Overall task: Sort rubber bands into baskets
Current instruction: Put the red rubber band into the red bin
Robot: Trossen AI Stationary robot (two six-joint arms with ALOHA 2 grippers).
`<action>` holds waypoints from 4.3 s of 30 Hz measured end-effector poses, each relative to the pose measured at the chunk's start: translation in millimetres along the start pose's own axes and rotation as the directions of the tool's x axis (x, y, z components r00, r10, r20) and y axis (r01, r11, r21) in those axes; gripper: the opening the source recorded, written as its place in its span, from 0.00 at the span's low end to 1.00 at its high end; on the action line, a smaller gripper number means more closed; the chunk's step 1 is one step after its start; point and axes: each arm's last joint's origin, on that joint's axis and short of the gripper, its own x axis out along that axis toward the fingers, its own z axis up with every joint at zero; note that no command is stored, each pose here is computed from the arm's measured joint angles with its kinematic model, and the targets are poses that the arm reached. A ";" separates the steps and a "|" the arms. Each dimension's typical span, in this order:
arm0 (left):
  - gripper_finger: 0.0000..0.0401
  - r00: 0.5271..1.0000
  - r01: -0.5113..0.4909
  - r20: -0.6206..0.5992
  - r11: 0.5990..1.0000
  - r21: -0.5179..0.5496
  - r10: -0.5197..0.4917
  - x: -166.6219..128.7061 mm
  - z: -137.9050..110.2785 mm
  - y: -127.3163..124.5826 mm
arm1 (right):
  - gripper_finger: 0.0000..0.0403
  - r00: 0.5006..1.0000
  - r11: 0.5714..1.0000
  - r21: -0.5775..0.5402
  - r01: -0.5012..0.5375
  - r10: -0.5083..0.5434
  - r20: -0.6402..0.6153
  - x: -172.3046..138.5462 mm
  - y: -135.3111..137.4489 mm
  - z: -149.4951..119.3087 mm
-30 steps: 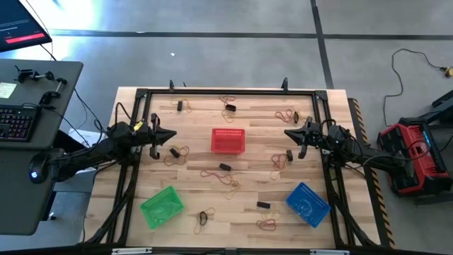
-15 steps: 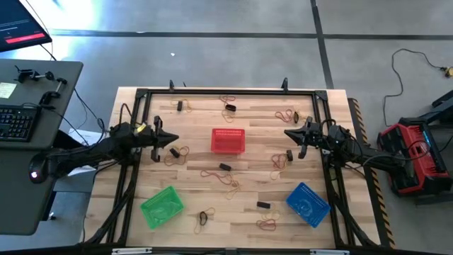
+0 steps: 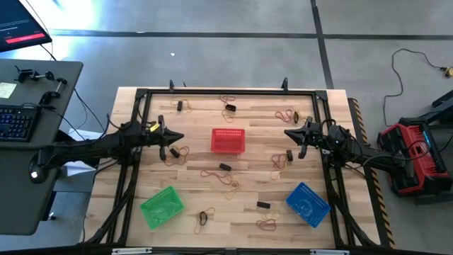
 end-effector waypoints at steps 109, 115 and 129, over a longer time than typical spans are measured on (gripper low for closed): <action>0.20 0.293 -0.384 -0.955 0.921 -0.066 0.054 105.8 -32.4 -56.7 | 0.00 1.000 1.000 0.000 0.000 0.000 -0.001 0.0 0.0 -0.1; 0.20 0.283 -0.375 -0.957 0.926 -0.047 0.066 107.2 -35.3 -56.1 | 0.00 1.000 1.000 0.000 0.000 0.000 0.000 0.0 0.0 -0.1; 0.20 0.282 -0.366 -0.956 0.930 -0.026 0.084 108.1 -35.9 -51.0 | 0.00 1.000 1.000 0.000 0.000 0.000 0.000 0.0 0.0 -0.1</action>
